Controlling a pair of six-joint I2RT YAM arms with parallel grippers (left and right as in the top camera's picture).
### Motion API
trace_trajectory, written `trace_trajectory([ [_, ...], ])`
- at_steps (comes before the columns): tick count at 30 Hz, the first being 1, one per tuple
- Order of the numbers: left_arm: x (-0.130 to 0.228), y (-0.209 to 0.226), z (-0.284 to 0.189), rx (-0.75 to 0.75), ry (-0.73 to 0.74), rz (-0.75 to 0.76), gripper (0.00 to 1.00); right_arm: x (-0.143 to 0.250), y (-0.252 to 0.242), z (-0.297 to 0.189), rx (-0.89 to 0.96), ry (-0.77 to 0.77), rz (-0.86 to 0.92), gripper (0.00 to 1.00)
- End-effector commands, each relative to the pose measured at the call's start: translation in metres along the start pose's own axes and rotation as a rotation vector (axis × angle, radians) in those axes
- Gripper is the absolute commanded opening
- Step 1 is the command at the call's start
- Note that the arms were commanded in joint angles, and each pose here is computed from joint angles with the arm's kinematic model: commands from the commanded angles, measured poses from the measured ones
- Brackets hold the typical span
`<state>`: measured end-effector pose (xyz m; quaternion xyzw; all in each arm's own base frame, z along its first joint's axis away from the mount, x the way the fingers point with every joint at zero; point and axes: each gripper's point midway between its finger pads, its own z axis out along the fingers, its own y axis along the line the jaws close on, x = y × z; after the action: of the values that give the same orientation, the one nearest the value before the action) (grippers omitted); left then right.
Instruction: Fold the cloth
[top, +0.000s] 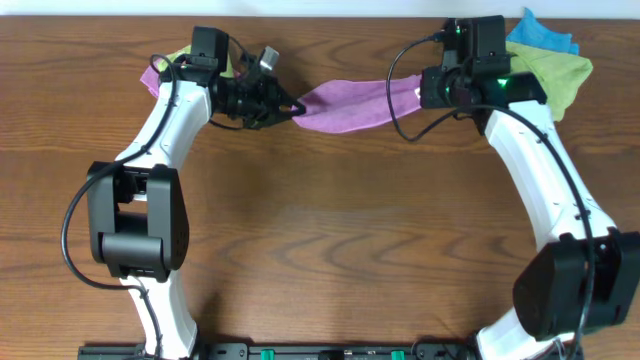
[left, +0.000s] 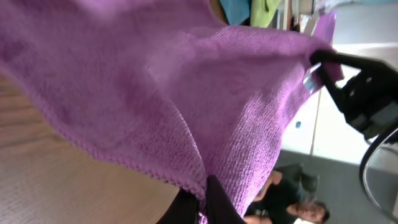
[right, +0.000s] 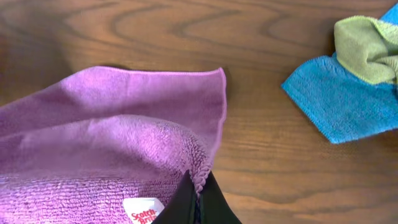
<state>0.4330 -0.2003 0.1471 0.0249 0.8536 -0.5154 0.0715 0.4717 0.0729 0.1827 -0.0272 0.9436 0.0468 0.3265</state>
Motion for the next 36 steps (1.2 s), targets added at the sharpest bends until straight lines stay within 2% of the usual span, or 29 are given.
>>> trace_trajectory([
  [1, -0.012, -0.004, -0.007, 0.026, -0.03, 0.087, 0.06, -0.021, 0.003, -0.022, -0.014, -0.081, -0.054, 0.01],
  [7, -0.053, -0.043, -0.027, 0.08, -0.135, 0.198, 0.06, -0.046, 0.004, -0.026, -0.018, -0.181, -0.052, 0.01],
  [12, -0.071, -0.088, -0.043, 0.122, -0.177, 0.308, 0.06, -0.048, 0.005, -0.026, -0.025, -0.191, -0.053, 0.01],
  [16, -0.054, -0.084, -0.041, 0.128, -0.114, 0.259, 0.06, -0.041, 0.007, -0.026, -0.038, -0.162, -0.054, 0.01],
  [24, 0.011, -0.049, -0.035, 0.0, 0.086, 0.221, 0.06, -0.021, 0.012, -0.03, -0.067, -0.081, -0.054, 0.01],
  [30, 0.043, -0.05, -0.032, 0.011, 0.19, 0.235, 0.06, -0.002, 0.01, -0.045, -0.063, -0.014, -0.062, 0.01],
  [36, 0.081, -0.055, -0.004, 0.057, 0.312, 0.262, 0.06, 0.035, 0.01, -0.062, -0.071, 0.112, -0.066, 0.01],
])
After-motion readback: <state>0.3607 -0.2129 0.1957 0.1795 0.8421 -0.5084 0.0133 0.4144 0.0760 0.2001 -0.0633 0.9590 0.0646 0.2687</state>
